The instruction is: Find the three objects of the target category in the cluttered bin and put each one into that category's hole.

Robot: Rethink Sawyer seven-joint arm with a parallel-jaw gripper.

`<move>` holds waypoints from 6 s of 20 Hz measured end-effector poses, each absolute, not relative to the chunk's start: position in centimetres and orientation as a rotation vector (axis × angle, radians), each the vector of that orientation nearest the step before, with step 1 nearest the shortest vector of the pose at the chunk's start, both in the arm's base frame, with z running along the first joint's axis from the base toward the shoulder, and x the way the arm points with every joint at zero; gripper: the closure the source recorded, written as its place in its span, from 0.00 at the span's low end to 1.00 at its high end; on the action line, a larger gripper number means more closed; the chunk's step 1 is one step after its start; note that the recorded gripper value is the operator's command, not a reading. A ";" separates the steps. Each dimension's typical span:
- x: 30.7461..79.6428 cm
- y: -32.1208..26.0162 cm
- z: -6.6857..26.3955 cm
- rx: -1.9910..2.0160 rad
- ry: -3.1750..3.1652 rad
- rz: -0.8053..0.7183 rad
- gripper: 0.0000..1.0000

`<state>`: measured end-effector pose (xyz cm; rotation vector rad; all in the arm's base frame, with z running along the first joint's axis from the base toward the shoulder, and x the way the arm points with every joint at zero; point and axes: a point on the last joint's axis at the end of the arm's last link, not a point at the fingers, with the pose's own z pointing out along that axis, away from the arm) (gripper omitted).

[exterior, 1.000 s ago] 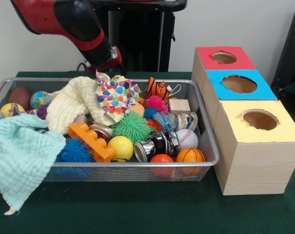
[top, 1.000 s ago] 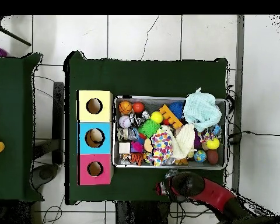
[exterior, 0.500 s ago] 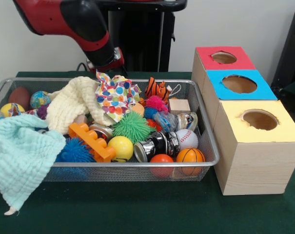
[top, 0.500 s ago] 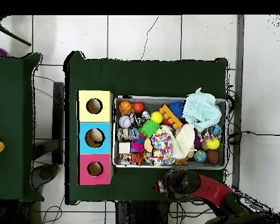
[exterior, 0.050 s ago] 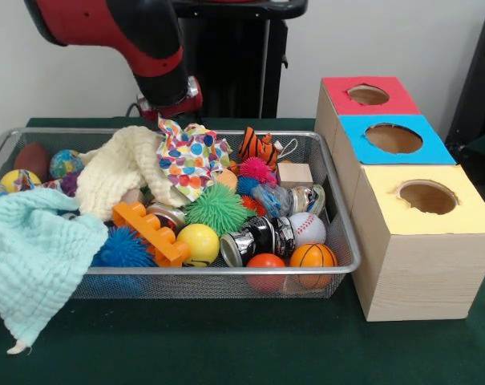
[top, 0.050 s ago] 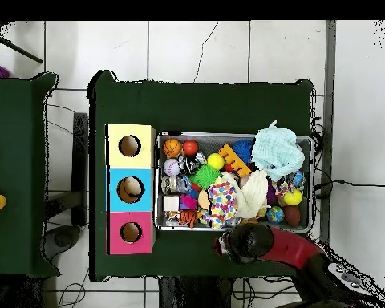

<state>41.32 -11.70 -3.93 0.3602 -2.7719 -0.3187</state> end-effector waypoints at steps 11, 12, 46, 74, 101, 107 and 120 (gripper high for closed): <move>44.8 -13.8 -0.7 0.385 -2.768 -0.225 0.00; 44.9 -14.0 -0.6 0.382 -2.762 -0.223 0.00; 43.7 -15.2 -4.7 0.357 -2.785 -0.290 0.00; 43.7 -16.5 -4.4 0.331 -2.808 -0.312 1.00; 44.9 -15.7 -1.5 0.405 -2.786 -0.252 1.00; 45.2 -15.8 -0.7 0.412 -2.780 -0.237 1.00; 45.7 -15.8 0.4 0.425 -2.771 -0.217 1.00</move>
